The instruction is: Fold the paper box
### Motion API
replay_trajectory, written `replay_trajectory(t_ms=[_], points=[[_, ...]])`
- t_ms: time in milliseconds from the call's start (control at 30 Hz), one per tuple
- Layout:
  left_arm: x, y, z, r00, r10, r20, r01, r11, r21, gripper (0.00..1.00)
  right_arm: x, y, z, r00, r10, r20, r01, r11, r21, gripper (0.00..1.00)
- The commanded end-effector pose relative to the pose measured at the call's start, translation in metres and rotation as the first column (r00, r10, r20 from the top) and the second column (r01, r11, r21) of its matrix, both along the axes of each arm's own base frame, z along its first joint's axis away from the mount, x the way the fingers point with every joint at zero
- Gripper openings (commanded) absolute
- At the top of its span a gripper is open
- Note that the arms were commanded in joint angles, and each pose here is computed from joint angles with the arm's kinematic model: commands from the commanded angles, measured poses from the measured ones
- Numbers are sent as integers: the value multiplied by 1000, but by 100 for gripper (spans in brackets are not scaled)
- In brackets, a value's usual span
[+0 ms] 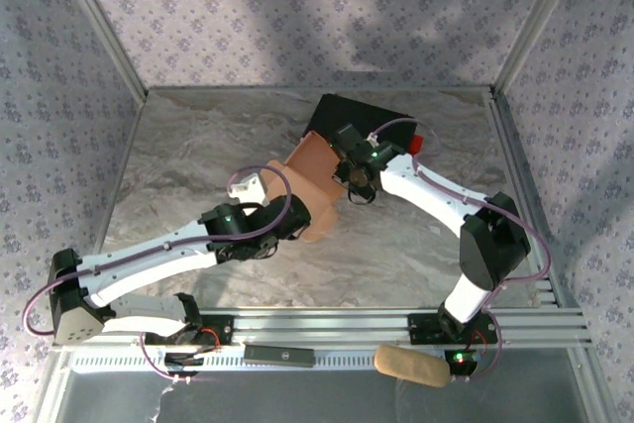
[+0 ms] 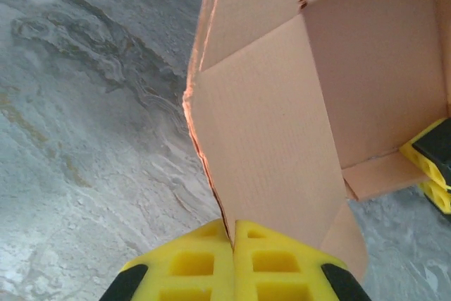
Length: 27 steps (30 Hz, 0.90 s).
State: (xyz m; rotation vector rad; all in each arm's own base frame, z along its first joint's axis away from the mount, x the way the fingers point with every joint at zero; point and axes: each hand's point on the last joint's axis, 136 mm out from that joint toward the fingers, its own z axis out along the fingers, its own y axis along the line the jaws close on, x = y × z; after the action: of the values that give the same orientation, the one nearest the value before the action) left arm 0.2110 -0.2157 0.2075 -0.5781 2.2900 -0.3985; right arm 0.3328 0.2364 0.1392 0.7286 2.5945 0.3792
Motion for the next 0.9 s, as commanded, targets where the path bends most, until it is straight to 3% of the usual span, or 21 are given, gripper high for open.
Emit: replay_trajectory(t_ms=[0, 133, 267, 467, 500, 567, 733, 767, 867], points=[[2, 18, 17, 999, -29, 26, 26, 991, 128, 0, -12, 4, 16, 999, 19, 30, -19, 1000, 20, 36], [4, 26, 28, 987, -159, -25, 159, 951, 265, 0, -22, 7, 54, 984, 102, 146, -107, 994, 30, 56], [6, 20, 30, 909, -384, -160, 416, 846, 333, 0, -32, 4, 93, 947, 208, 244, -218, 976, 13, 60], [9, 21, 47, 743, -576, -341, 667, 594, 450, 0, -23, -11, 115, 866, 314, 388, -350, 936, 24, 62], [11, 21, 51, 722, -593, -357, 688, 557, 465, 0, -24, -13, 109, 855, 345, 387, -381, 925, 18, 68], [12, 13, 55, 645, -649, -404, 754, 454, 474, 0, -23, -12, 110, 800, 422, 425, -463, 886, -9, 68], [26, 10, 47, 501, -634, -589, 840, 190, 509, 0, -39, 3, 121, 604, 592, 534, -649, 754, -103, 65], [29, 9, 43, 464, -624, -629, 853, 124, 506, 0, -41, 2, 120, 587, 599, 544, -660, 743, -107, 65], [39, 0, 34, 395, -619, -679, 868, 9, 497, 0, -44, -3, 115, 566, 589, 577, -669, 737, -96, 63]])
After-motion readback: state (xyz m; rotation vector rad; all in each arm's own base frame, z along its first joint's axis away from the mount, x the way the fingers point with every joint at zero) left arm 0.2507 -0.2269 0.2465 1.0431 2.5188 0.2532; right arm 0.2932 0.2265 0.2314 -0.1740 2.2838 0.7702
